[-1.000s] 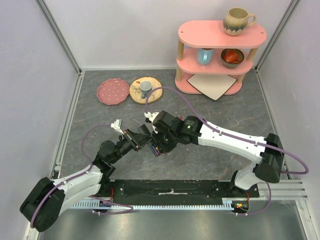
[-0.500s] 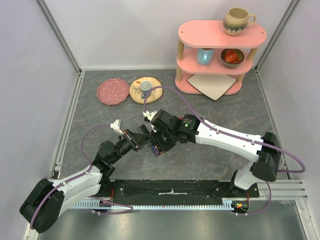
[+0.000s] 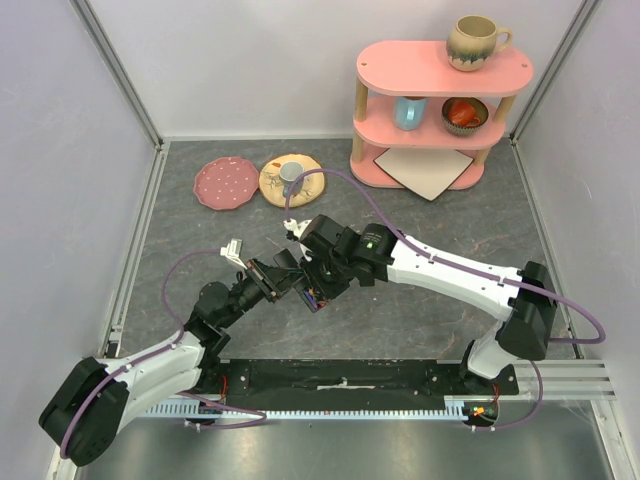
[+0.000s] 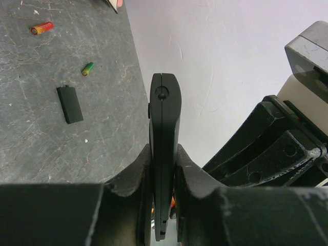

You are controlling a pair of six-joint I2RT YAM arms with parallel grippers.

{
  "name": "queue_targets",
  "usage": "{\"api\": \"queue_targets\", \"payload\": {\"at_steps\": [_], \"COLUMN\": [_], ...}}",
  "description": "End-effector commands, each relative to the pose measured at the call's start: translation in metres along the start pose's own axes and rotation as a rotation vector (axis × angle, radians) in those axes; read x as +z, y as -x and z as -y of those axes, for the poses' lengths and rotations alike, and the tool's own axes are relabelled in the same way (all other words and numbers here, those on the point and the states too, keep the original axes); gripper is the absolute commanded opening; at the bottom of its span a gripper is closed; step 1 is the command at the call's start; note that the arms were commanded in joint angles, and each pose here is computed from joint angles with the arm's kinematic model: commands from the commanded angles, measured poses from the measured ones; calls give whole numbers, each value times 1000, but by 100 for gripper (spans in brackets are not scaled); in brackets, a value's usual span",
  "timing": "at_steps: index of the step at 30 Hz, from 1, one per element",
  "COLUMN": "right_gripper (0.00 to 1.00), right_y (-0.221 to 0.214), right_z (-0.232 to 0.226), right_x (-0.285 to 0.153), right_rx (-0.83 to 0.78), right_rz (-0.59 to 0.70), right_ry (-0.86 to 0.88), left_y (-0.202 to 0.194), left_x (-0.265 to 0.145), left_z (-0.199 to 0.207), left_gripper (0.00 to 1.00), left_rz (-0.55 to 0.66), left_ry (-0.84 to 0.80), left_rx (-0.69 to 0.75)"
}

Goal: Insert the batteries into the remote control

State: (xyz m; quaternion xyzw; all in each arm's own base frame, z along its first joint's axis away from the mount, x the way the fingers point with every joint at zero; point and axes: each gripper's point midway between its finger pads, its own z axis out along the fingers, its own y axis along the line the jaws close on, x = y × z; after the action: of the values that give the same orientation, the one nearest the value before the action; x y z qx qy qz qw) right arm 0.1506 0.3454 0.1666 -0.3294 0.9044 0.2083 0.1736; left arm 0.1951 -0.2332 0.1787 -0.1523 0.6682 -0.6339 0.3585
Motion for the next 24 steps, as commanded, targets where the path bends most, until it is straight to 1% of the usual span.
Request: {"api": "queue_targets", "payload": {"at_steps": [1,4,5,8,11,13,17,24], "right_gripper": [12,18,22,27,30,31,38,43], "right_y": [14,12,11,11,12,11,14,19], "right_z": [13,15,15,16,16,16,16,15], "right_x": [0,1,0,0,-1,-2,-5,-5], "right_rx": [-23,-30,-31,-34,-34,-31,-27,-26], "right_rz": [27,15,11,9,12,12,24,34], "right_ry": [-53,-60,-62,-65,-69,-69,-70,-71], "left_y": [-6,-4,-4,-4,-3,0,-1,-3], "left_x": [-11,-9,-9,-8,-8,-4,-3,-3], "left_z": [18,22,22,21,19,26,23,15], "left_gripper": [2,2,2,2,2,2,2,2], "left_rz": [-15,-10,-11,-10,-6,-2,-5,-13], "left_ry": [-105,-115,-113,-105,-95,-108,-95,-71], "left_rx": [-31,-39,-39,-46,-54,-51,-50,-35]}}
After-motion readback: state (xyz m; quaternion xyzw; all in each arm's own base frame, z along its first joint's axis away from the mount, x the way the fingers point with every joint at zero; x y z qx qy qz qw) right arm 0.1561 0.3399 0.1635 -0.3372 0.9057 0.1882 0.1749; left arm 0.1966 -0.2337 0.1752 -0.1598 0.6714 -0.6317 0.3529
